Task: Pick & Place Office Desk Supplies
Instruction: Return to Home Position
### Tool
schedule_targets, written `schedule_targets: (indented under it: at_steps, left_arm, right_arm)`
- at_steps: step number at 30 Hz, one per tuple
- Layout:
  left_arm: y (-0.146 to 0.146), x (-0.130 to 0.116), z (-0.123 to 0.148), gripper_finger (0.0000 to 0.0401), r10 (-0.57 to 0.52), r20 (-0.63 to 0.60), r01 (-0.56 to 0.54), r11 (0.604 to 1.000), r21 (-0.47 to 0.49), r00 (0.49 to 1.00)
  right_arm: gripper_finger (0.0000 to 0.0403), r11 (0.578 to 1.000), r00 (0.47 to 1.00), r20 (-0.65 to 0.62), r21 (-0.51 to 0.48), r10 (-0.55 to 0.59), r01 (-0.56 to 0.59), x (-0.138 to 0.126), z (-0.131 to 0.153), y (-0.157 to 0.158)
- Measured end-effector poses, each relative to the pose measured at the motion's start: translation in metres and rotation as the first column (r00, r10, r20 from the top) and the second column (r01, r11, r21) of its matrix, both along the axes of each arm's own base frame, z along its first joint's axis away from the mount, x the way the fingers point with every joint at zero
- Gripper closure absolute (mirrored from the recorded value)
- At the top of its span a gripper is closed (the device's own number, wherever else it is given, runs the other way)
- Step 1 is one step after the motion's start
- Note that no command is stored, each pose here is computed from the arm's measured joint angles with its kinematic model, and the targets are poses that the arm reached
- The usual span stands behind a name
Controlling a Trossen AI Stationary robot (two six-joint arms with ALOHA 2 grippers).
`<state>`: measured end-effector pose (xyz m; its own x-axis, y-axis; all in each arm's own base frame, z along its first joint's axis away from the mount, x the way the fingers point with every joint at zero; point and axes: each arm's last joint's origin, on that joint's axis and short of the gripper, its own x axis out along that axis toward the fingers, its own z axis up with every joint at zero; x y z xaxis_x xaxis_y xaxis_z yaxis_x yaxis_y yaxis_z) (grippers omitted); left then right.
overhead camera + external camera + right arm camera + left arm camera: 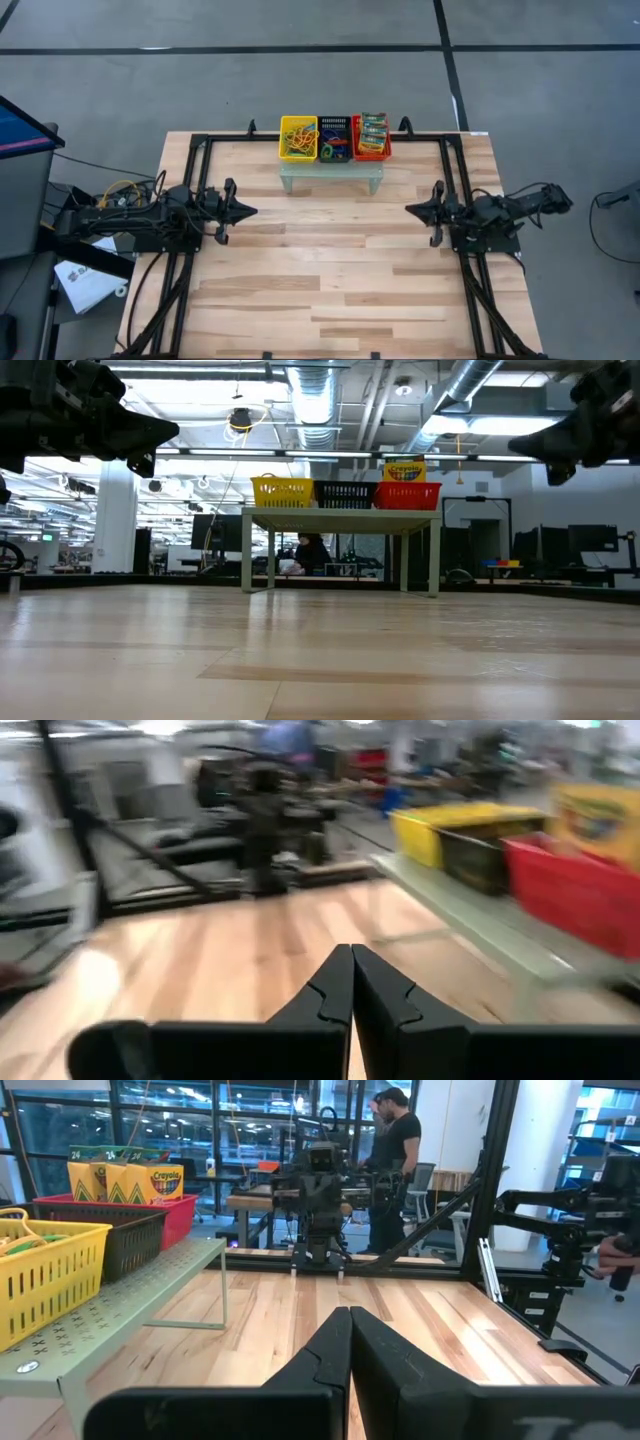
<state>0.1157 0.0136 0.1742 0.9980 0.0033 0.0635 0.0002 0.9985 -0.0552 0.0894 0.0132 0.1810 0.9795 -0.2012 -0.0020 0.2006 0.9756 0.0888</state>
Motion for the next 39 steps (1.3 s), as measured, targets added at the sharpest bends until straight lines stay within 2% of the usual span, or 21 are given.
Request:
schedule_targets:
  at_steps: [3,8,17,39]
  left_arm:
    - [0.0000,0.0000,0.0001,0.0401,0.000,0.000,0.000,1.000,0.000,1.000]
    - [0.0001,0.0000,0.0001,0.0401,0.001,0.000,-0.001,1.000,0.000,1.000]
    - [0.0000,0.0000,0.0000,0.0401,0.000,0.000,0.000,1.000,0.000,1.000]
    - [0.0000,0.0000,0.0001,0.0401,0.001,0.000,-0.001,1.000,0.000,1.000]
  right_arm:
    - [0.0403,0.996,0.998,-0.005,0.063,-0.058,0.059,-0.0002,-0.0019,-0.0022]
    - [0.0399,0.992,0.993,-0.026,0.037,-0.119,0.120,-0.0002,-0.0036,-0.0052]
    - [0.0387,0.992,0.992,-0.036,0.032,-0.125,0.126,0.0003,-0.0044,-0.0056]
    - [0.0386,0.992,0.992,-0.037,0.029,-0.124,0.125,0.0003,-0.0044,-0.0055]
